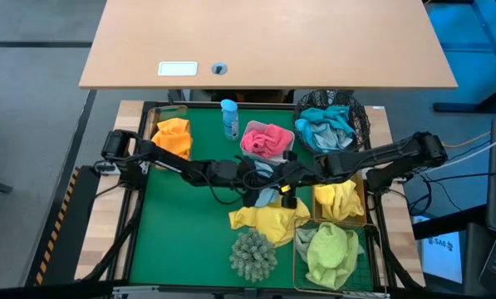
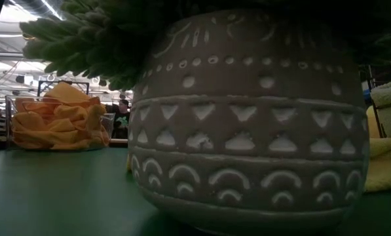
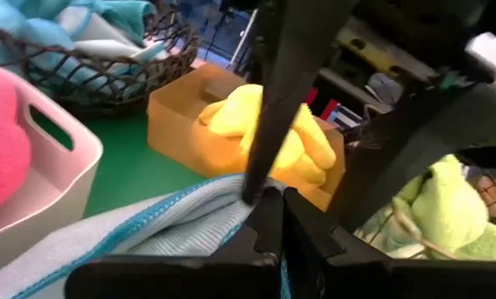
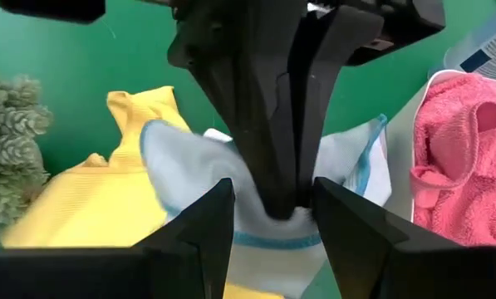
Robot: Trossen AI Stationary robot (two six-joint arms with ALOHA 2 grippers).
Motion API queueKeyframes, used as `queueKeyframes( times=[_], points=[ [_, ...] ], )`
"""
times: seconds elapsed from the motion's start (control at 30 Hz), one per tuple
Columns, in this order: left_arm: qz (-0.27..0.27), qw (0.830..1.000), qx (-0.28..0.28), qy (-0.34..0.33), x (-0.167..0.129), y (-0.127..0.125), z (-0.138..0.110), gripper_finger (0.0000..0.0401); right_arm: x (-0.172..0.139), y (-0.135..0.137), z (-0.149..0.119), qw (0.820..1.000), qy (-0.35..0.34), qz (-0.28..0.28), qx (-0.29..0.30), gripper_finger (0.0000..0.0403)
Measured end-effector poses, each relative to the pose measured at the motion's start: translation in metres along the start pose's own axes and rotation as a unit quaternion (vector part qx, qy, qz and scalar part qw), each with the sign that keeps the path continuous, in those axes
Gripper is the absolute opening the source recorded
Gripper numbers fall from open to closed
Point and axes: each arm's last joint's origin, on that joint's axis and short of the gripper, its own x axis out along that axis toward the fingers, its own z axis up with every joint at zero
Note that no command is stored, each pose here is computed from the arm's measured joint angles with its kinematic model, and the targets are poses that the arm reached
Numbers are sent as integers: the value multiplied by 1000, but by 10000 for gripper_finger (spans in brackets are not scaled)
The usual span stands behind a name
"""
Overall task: Sort microfiber towel by color & place in baskets
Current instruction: Put the blue microfiber towel into the circular wire basket
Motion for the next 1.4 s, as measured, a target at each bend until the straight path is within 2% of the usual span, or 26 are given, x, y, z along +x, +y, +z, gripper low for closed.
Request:
queueKeyframes(
  times=[0.23,0.5,0.77,0.93,1.13,1.2,1.4],
  points=[
    [-17,1000,0,-4,1,-9,3,0,0,-1,-1,1000,2,-19,-2,168],
    [-43,999,4,-31,0,-15,8,0,-1,0,-7,999,36,9,-6,168],
    [-59,997,3,-55,-1,-17,12,0,-1,0,-6,999,33,12,-5,164],
    [-58,997,3,-55,-1,-17,12,0,-1,0,-6,999,32,12,-5,118],
    [-56,997,2,-56,-1,-17,13,0,-1,0,-6,999,32,13,-5,20],
    [-56,997,2,-56,-1,-17,13,0,-1,1,-6,999,33,23,-4,14],
    [-56,997,3,-55,-1,-17,12,0,-1,2,-7,998,39,48,-3,42]
  ],
)
